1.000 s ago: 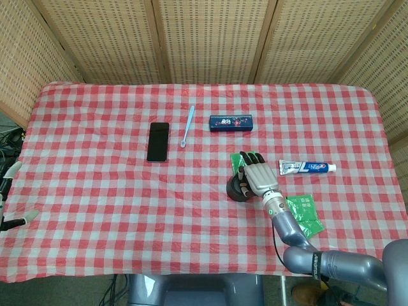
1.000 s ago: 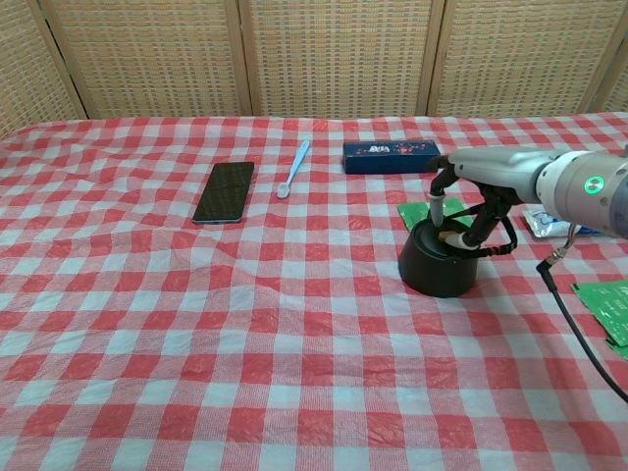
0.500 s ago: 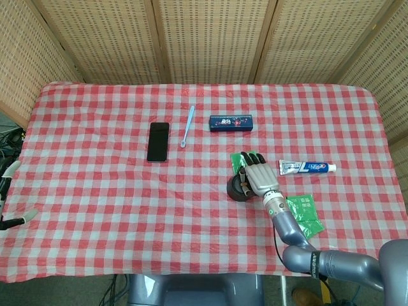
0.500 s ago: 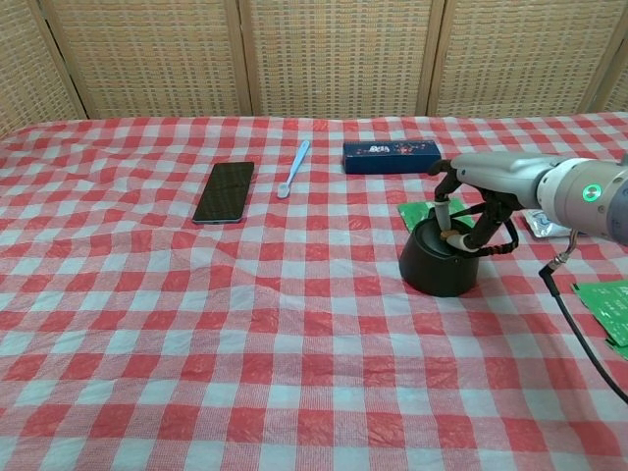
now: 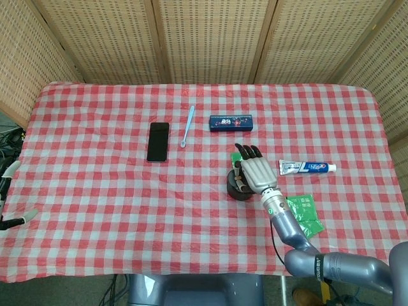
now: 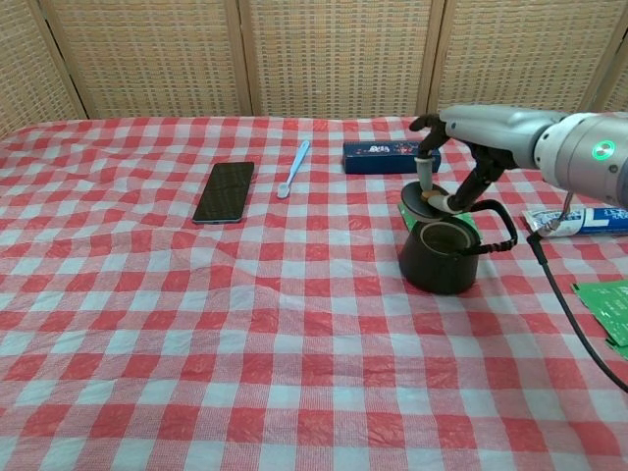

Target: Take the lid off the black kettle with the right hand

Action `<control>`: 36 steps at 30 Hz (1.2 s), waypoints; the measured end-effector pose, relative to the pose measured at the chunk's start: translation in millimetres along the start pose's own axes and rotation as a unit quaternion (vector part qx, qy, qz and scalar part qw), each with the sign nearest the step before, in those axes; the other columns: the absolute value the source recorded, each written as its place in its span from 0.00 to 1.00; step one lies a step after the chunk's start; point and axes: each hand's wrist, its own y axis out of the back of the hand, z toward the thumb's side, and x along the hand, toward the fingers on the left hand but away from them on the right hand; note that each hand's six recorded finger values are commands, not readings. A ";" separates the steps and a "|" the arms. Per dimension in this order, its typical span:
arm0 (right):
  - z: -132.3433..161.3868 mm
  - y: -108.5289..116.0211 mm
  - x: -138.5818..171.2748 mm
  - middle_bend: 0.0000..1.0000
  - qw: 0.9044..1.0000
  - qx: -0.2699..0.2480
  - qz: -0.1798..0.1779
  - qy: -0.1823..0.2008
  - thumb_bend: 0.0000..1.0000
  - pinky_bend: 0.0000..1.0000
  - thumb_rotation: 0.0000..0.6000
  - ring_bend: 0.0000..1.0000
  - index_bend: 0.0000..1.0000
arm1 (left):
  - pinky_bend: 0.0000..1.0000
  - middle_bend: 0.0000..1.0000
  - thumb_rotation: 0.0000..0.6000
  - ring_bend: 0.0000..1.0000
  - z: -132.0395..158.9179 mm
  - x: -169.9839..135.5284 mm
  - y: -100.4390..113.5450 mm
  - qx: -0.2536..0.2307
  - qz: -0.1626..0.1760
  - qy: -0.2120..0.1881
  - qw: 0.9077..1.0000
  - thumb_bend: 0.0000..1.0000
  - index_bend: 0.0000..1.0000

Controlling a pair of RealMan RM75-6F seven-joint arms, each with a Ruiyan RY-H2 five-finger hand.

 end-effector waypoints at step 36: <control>79.5 -37.7 -8.1 0.00 0.992 0.106 0.023 0.058 0.12 0.00 1.00 0.00 0.14 | 0.00 0.00 1.00 0.00 -1.3 0.0 6.1 -0.015 0.004 -0.004 1.000 0.00 0.00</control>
